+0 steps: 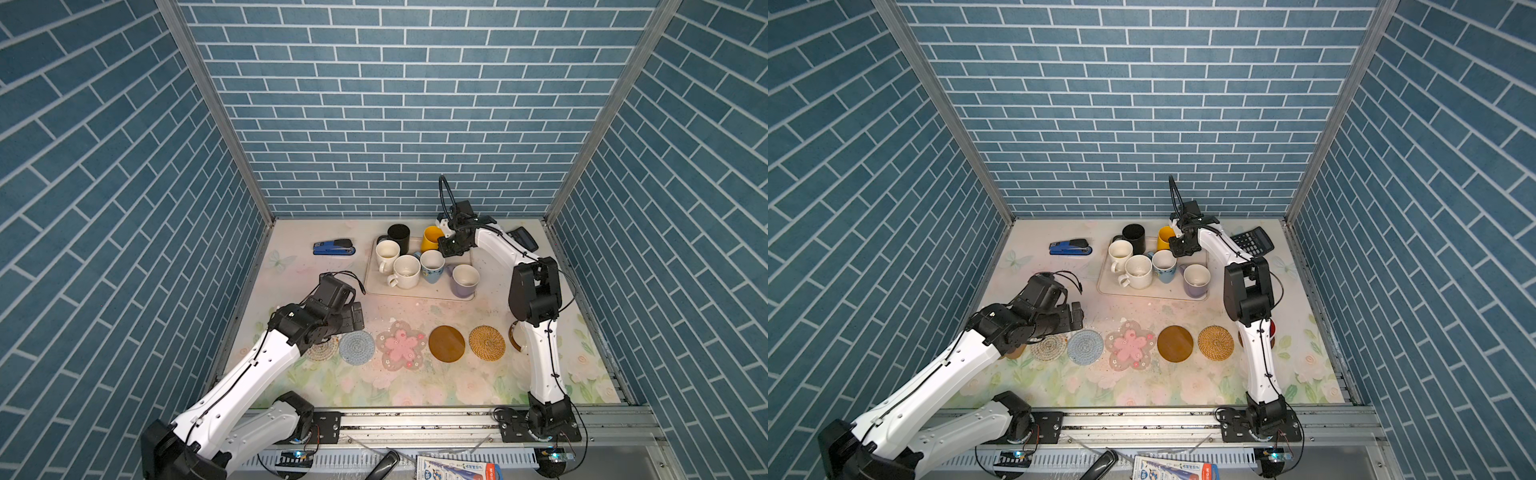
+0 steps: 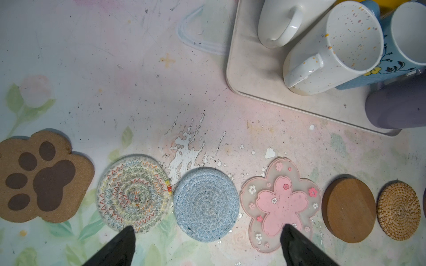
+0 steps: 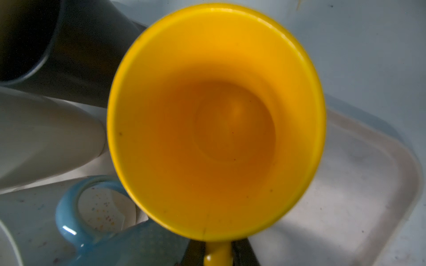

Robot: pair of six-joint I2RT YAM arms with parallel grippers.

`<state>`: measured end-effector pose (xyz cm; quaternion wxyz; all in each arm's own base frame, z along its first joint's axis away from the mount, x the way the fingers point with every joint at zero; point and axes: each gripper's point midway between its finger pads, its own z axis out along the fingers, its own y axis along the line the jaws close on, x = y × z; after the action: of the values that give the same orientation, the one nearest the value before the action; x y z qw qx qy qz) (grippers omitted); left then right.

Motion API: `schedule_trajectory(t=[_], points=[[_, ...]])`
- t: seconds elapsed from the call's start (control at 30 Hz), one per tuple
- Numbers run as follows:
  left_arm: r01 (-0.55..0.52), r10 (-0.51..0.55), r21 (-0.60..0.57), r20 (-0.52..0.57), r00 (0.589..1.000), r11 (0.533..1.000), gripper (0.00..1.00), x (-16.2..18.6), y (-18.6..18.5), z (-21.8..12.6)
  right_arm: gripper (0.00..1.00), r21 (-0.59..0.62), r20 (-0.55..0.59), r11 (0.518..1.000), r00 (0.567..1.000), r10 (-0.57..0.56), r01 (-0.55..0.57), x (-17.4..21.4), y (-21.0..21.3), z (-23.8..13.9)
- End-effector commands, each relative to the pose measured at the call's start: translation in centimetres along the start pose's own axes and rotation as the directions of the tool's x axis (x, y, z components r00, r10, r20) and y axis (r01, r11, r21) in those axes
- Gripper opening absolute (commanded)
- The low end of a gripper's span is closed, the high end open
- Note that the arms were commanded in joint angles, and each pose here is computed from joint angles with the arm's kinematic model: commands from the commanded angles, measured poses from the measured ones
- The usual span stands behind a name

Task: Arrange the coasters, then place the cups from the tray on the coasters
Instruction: 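Close right gripper on the yellow mug handle and lift it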

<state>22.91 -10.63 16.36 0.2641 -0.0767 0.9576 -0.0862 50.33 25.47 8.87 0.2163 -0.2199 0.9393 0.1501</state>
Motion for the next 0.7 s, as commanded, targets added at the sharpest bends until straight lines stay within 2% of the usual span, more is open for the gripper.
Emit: schedule_trajectory(t=[0.0, 0.2, 0.3, 0.67], points=[[0.003, -0.003, -0.019, 0.010, 1.000, 1.000, 0.99, 0.1, 0.7, -0.4, 0.00, 0.040, 0.076, 0.999, 0.997, -0.015, 0.012, -2.0, 0.4, -2.8], [0.002, -0.002, -0.011, 0.022, 1.000, 1.000, 0.99, 0.0, 0.8, -0.8, 0.00, 0.035, 0.138, 0.999, 0.990, 0.003, -0.008, -3.4, 0.8, -4.7], [0.001, -0.001, -0.008, 0.027, 1.000, 1.000, 0.99, -0.1, 0.7, -0.9, 0.00, 0.034, 0.183, 0.999, 0.983, -0.002, -0.005, -4.5, 1.3, -6.8], [-0.002, 0.002, 0.005, 0.038, 0.999, 1.000, 0.99, -0.5, 0.4, -1.4, 0.00, 0.045, 0.225, 0.999, 0.974, -0.011, 0.001, -5.2, 1.8, -10.0]])
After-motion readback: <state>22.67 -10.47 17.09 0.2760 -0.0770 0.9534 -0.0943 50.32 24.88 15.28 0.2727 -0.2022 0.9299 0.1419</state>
